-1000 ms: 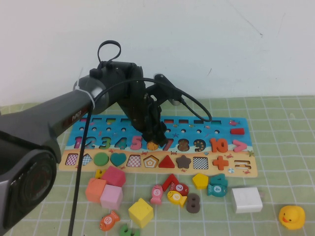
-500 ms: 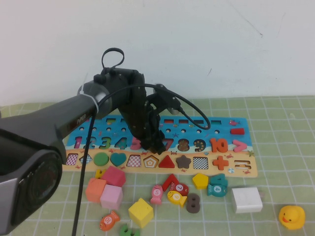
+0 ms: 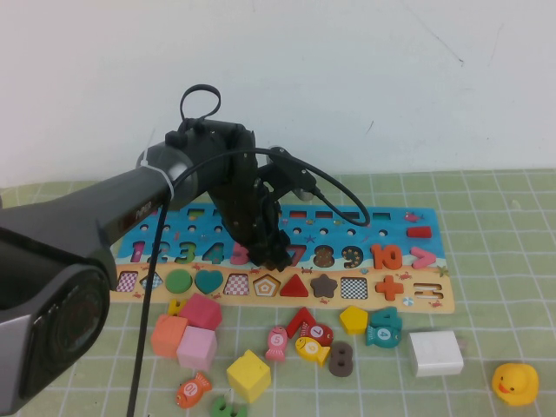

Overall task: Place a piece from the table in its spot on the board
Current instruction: Place the "number 6" into the hole of the number 6

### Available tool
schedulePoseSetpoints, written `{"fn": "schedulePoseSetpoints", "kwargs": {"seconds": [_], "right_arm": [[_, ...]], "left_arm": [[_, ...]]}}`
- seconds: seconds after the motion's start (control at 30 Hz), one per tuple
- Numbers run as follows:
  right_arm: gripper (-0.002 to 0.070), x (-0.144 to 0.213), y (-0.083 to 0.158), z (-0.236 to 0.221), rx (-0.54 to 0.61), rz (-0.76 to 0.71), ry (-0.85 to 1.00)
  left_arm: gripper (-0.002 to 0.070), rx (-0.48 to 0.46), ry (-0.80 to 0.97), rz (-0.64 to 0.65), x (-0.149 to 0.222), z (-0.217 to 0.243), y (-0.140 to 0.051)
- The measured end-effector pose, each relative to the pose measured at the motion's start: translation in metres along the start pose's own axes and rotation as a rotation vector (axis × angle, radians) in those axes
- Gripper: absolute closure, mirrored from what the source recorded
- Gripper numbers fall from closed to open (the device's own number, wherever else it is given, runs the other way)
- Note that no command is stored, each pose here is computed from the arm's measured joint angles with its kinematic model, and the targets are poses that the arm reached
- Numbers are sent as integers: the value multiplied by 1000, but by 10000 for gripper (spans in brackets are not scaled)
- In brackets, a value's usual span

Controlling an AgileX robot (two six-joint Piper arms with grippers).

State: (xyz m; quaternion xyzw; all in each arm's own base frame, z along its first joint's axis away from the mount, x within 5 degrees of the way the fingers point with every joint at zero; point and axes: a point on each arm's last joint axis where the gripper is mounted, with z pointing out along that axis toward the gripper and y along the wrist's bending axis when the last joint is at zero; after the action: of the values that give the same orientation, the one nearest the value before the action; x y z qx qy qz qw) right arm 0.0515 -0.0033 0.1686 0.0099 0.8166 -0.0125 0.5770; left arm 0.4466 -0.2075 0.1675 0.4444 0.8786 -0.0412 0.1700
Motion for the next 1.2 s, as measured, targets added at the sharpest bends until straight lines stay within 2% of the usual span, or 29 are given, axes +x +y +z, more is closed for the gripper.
{"fn": "schedulePoseSetpoints", "kwargs": {"seconds": [0.33,0.5,0.63,0.8,0.87,1.0,1.2], "right_arm": [[678,0,0,0,0,0,0],[678,0,0,0,1,-1,0],[678,0,0,0,1,-1,0],[678,0,0,0,1,-1,0],[678,0,0,0,1,-1,0],[678,0,0,0,1,-1,0],[678,0,0,0,1,-1,0]], "left_arm": [[278,5,7,-2,0,-1,0],[287,-3,8,9,-3,-17,0],[372,-34,-32,7,-9,-36,2],[579,-48,-56,-15,-12,-42,4],[635,-46,-48,-24,-11,-39,4],[668,-39,-28,-32,-9,-30,4],[675,-43,9,-53,-5,-12,6]]}}
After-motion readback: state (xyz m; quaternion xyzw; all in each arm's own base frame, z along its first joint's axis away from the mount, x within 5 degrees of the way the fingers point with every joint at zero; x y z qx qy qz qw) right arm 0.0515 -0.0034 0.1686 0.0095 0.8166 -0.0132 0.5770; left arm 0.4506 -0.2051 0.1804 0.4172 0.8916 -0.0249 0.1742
